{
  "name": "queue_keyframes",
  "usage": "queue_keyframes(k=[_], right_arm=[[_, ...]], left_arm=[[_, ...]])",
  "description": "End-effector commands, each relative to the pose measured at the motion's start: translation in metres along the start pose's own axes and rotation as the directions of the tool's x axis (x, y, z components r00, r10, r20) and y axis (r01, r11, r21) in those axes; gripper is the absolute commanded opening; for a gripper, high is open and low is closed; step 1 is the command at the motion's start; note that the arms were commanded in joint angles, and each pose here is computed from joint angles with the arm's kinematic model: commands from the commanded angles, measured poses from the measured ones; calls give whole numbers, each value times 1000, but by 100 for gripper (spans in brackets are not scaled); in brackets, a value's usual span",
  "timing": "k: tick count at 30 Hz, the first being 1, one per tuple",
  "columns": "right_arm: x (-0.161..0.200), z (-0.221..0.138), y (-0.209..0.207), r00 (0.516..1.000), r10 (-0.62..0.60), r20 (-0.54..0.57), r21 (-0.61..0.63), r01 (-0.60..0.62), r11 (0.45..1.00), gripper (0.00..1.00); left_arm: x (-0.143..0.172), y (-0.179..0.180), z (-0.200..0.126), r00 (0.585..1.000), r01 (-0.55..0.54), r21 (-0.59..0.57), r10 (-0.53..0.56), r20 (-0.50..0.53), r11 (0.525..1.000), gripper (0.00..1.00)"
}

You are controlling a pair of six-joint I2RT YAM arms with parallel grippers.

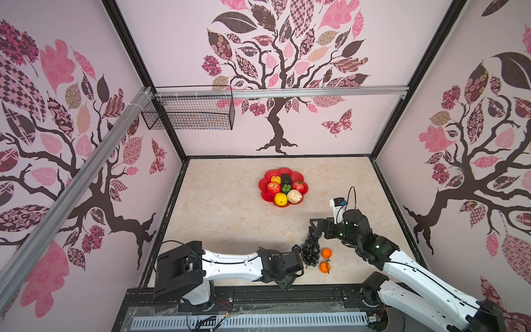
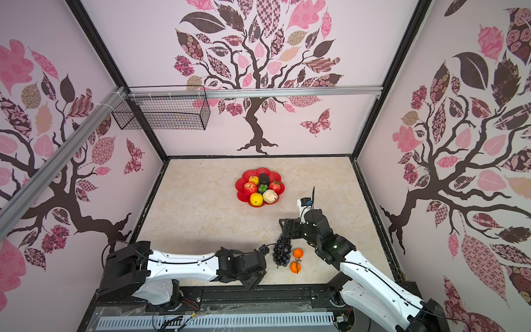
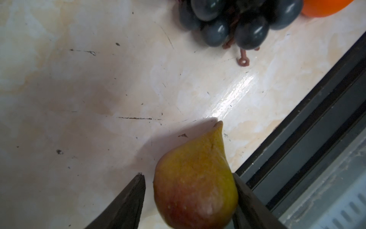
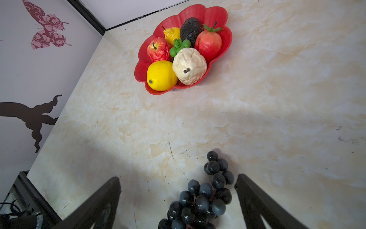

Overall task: Arrange fruit in a fruit bowl
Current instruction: Pick up the fruit from the bottom-center of the table.

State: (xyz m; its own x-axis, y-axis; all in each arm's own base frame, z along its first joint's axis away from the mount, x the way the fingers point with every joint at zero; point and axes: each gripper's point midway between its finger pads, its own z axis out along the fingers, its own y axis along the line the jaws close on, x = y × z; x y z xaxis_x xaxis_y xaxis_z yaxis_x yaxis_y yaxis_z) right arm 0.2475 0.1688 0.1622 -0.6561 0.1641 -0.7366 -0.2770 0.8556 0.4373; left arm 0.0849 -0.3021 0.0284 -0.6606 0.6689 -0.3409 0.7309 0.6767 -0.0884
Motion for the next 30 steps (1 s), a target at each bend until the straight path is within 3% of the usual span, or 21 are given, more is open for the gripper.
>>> queue_keyframes(k=[1, 16, 23, 26, 30], right_arm=[[2, 0, 0, 1000, -9, -6, -3, 9, 1000, 94], [2, 2, 0, 1000, -1, -16, 5, 1, 1000, 94], [2, 3, 3, 1000, 0, -28, -5, -1, 1000, 94], [3, 3, 5, 999, -5, -39, -18, 5, 1000, 94], [5, 6, 15, 998, -7, -63, -66, 3, 998, 94]], left_arm=[[-20, -10, -7, 998, 10, 21, -11, 56, 1000, 66], [-22, -9, -9, 995, 31, 41, -35, 97, 999, 46], [-32, 9, -28, 979, 88, 54, -97, 179, 995, 45], [-42, 30, -47, 948, 169, 120, -195, 251, 978, 45], [-63, 55, -75, 866, 256, 258, -339, 368, 932, 46]])
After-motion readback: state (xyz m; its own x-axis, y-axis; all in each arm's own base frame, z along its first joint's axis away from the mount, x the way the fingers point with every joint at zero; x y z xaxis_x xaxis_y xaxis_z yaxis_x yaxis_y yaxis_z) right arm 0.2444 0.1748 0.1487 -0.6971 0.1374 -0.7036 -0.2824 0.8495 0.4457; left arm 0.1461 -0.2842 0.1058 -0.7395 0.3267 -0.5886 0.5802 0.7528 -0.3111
